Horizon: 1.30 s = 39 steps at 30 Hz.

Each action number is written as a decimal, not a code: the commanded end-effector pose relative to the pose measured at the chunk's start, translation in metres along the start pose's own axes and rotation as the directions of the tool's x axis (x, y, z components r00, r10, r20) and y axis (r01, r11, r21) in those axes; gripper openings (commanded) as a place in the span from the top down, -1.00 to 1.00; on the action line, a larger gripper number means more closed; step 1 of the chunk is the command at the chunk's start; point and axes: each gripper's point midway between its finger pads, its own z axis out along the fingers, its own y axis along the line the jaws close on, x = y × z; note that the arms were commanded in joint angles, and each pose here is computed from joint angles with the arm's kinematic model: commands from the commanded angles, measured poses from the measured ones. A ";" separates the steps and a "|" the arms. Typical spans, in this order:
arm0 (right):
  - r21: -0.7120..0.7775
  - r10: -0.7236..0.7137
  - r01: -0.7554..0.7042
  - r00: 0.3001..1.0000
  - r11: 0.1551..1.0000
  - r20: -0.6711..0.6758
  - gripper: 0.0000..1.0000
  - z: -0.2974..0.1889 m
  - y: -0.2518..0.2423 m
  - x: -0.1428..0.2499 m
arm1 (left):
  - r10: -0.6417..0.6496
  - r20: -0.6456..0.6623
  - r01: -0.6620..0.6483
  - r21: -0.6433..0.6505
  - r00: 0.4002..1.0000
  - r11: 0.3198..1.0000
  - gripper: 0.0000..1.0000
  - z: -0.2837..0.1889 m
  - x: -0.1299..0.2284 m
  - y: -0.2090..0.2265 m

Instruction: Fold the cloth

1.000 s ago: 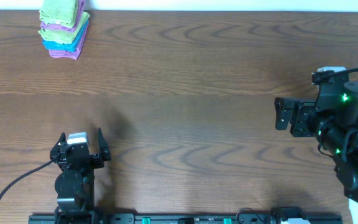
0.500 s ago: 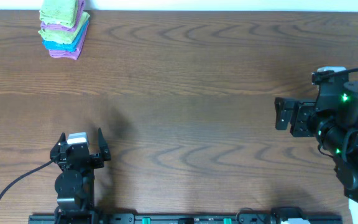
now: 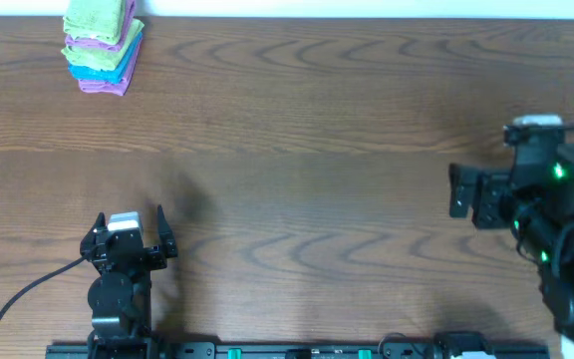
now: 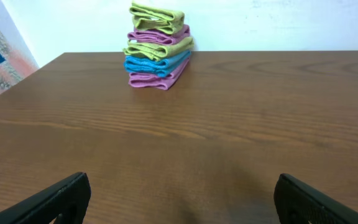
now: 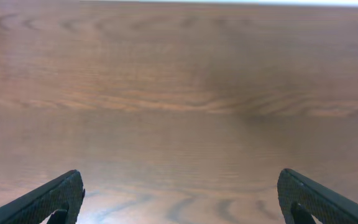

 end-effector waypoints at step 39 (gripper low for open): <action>0.022 -0.123 0.121 0.986 0.992 0.113 -0.99 0.112 -0.004 0.220 | -0.007 -0.042 0.006 -0.016 0.999 1.000 -0.91 0.003 0.017 0.002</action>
